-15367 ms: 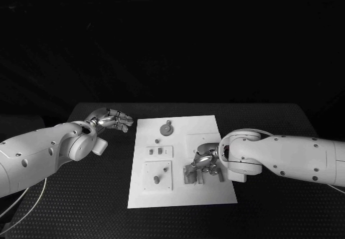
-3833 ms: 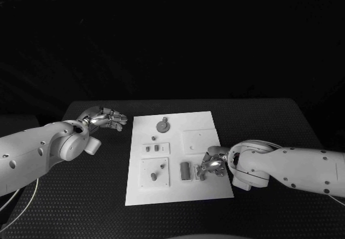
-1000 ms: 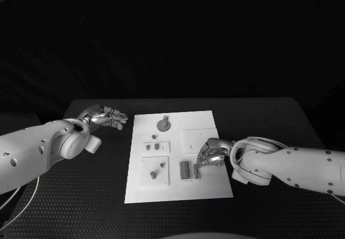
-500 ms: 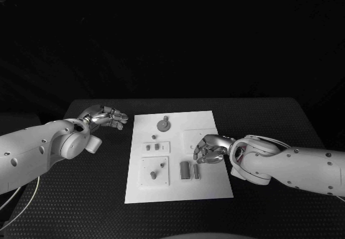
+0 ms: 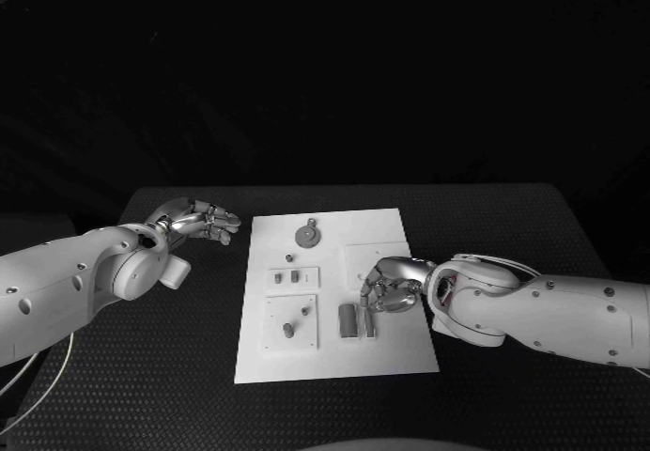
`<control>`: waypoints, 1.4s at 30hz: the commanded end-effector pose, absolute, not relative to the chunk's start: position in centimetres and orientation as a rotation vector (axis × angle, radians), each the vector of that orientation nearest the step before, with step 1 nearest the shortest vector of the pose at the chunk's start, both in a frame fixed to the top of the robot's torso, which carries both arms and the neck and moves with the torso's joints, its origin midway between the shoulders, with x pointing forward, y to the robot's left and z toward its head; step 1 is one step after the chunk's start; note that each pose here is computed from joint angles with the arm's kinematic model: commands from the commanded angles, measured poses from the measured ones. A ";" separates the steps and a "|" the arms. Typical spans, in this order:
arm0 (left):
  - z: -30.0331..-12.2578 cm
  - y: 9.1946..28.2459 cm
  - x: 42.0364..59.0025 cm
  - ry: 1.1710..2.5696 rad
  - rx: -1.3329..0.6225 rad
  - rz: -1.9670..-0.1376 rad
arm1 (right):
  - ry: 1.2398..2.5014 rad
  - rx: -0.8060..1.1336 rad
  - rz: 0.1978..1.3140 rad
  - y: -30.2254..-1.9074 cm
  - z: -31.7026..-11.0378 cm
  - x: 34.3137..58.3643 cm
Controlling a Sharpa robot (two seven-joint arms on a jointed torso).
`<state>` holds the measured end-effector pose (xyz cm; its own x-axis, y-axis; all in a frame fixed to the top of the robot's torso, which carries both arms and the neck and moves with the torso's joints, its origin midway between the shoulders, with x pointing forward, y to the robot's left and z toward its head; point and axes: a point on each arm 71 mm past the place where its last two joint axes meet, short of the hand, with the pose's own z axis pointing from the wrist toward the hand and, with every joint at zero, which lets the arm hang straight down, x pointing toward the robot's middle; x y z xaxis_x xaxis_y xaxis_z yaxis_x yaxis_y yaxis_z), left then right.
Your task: Assemble the parts on the task board
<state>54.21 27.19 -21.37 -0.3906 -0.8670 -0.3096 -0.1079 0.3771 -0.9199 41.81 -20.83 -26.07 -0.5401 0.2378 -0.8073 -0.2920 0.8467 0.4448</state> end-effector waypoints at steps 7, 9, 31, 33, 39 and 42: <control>-21.3 26.9 54.2 1.772 -0.851 -1.117 | 2.062 -0.119 0.662 -20.5 -26.5 41.8; -21.3 27.0 54.2 1.772 -0.852 -1.116 | 2.064 -0.121 0.658 -20.5 -26.5 41.8; -21.3 27.0 54.2 1.772 -0.852 -1.116 | 2.036 -0.179 0.626 -20.3 -26.9 42.0; -21.3 27.0 54.2 1.772 -0.852 -1.116 | 2.033 -0.195 0.619 -20.3 -27.0 42.0; -21.3 27.0 54.2 1.772 -0.852 -1.116 | 2.038 -0.223 0.610 -20.2 -27.3 41.9; -21.3 27.0 54.2 1.772 -0.852 -1.115 | 2.032 -0.245 0.601 -20.2 -27.3 41.9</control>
